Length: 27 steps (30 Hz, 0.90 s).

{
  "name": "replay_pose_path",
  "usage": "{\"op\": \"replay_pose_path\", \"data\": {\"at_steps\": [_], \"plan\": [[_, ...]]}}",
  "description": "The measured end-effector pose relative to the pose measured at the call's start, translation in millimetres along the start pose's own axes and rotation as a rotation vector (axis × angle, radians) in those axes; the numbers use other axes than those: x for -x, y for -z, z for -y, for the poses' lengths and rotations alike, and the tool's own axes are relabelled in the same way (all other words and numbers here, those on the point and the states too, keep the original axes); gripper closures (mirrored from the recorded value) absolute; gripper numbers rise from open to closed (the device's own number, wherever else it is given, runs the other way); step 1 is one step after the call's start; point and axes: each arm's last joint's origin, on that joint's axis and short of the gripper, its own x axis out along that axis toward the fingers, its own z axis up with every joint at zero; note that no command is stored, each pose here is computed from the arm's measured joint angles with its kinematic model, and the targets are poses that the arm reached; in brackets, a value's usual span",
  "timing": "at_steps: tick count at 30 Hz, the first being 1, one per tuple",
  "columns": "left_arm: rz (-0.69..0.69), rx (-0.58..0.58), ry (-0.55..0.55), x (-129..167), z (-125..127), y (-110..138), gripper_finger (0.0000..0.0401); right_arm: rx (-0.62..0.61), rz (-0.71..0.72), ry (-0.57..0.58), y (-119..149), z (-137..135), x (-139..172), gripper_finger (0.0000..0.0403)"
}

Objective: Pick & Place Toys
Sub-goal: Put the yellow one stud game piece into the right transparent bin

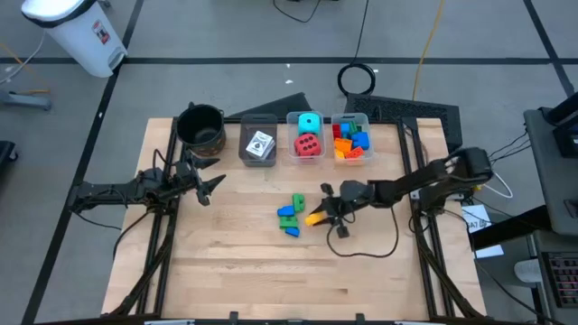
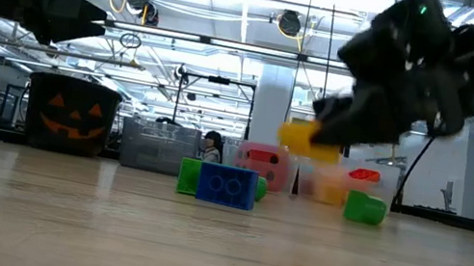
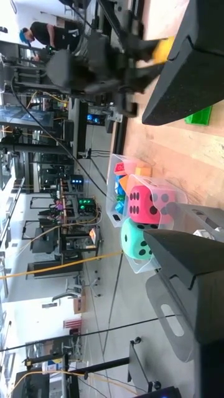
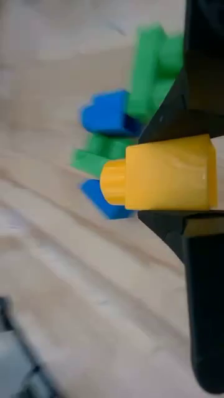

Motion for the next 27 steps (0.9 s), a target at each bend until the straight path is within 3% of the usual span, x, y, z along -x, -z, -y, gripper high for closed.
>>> {"op": "replay_pose_path", "data": {"at_steps": [3,7,13,20,24,27], "plan": [[0.000,0.000,0.000,0.0,0.0,0.0,0.0109,-0.019,0.074,0.029,-19.4,-0.8,16.5,0.0309],[0.000,0.000,0.000,0.0,0.0,0.0,0.0109,-0.016,0.151,0.179,-41.1,0.3,41.0,0.0304],[0.000,0.000,0.000,0.0,0.0,0.0,0.0109,-0.065,0.174,0.632,-54.9,8.0,71.7,0.0312],[0.000,0.000,0.000,0.0,0.0,0.0,0.0109,-0.212,0.129,1.141,-32.7,27.0,91.9,0.0308],[-0.001,0.000,0.000,0.0,0.0,0.1,0.0109,-0.317,0.100,1.269,-9.2,46.5,105.4,0.0309],[-0.001,0.000,0.000,0.0,0.0,0.1,0.0109,-0.422,0.084,1.290,9.1,65.8,117.8,0.0309]]}}
